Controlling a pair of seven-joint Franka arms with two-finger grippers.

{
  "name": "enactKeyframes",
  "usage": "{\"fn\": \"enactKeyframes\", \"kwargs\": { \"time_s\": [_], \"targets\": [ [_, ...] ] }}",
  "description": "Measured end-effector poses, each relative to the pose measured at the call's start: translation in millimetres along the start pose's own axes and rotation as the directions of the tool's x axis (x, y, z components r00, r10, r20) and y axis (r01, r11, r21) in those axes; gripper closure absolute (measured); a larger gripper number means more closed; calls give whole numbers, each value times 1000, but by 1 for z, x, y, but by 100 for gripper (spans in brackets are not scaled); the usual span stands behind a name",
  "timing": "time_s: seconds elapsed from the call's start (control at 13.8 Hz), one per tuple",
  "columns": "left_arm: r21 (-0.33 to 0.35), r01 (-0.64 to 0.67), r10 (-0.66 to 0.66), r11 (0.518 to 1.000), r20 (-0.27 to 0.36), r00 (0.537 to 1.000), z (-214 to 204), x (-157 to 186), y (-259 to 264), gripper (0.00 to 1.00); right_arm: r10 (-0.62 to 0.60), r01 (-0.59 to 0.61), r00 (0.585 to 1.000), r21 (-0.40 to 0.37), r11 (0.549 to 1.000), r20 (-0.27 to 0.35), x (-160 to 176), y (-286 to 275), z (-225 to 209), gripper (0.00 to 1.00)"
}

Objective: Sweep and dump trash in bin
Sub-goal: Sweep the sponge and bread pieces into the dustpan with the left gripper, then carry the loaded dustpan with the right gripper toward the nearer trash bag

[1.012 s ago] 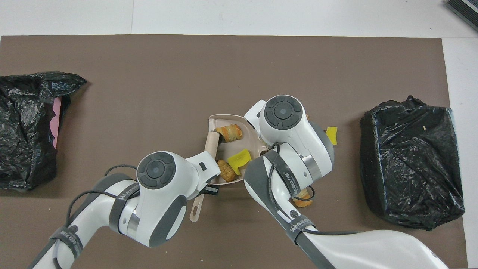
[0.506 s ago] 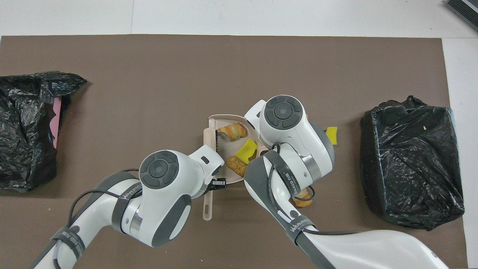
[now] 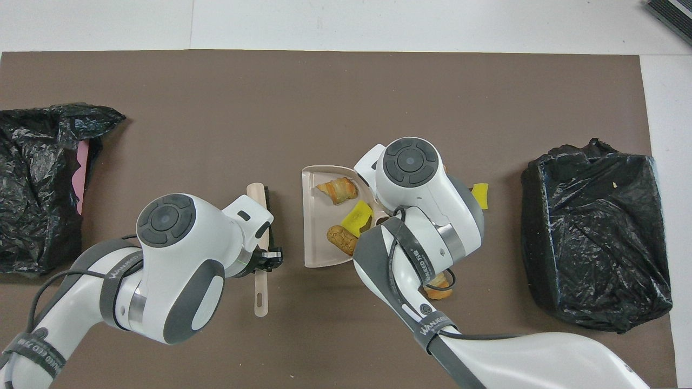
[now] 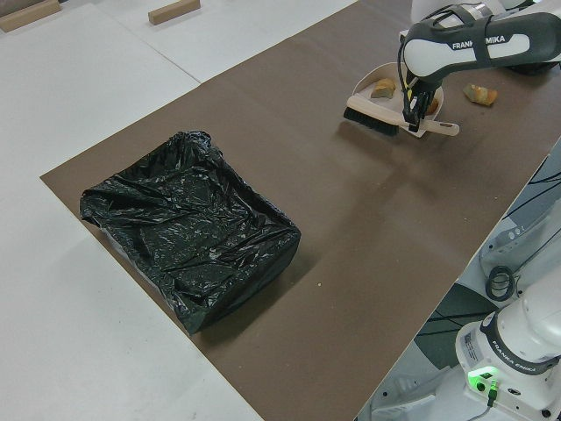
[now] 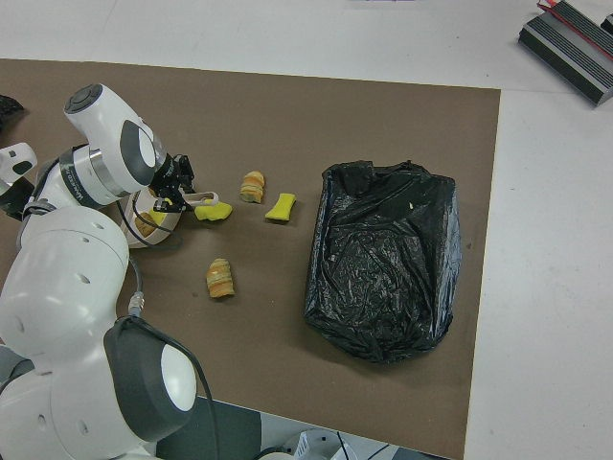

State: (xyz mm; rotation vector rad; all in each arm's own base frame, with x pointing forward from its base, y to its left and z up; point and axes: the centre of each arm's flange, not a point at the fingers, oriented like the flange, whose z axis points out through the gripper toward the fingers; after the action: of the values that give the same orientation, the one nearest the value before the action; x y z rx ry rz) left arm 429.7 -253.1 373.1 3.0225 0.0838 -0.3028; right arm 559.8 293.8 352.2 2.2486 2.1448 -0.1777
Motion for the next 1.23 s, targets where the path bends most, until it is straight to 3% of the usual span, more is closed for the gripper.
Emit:
{"fn": "enactKeyframes", "kwargs": {
  "time_s": [0.29, 0.65, 0.94, 1.23],
  "targets": [
    [25, -16, 16, 1000, 4, 1000, 18, -40, 11, 74, 73, -73, 997, -14, 997, -11, -9, 8, -9, 68],
    [28, 6, -5, 1000, -35, 999, 30, -94, 47, 74, 158, -159, 987, -43, 986, -40, -74, 30, -50, 68],
    [39, 5, -3, 999, -45, 999, 43, -125, 74, 74, 143, -144, 989, -20, 989, -31, -154, 32, -92, 68],
    [48, 26, -24, 999, -47, 999, 62, -138, 88, 74, 113, -113, 993, -1, 994, -33, -262, 29, -123, 68]
  ]
}}
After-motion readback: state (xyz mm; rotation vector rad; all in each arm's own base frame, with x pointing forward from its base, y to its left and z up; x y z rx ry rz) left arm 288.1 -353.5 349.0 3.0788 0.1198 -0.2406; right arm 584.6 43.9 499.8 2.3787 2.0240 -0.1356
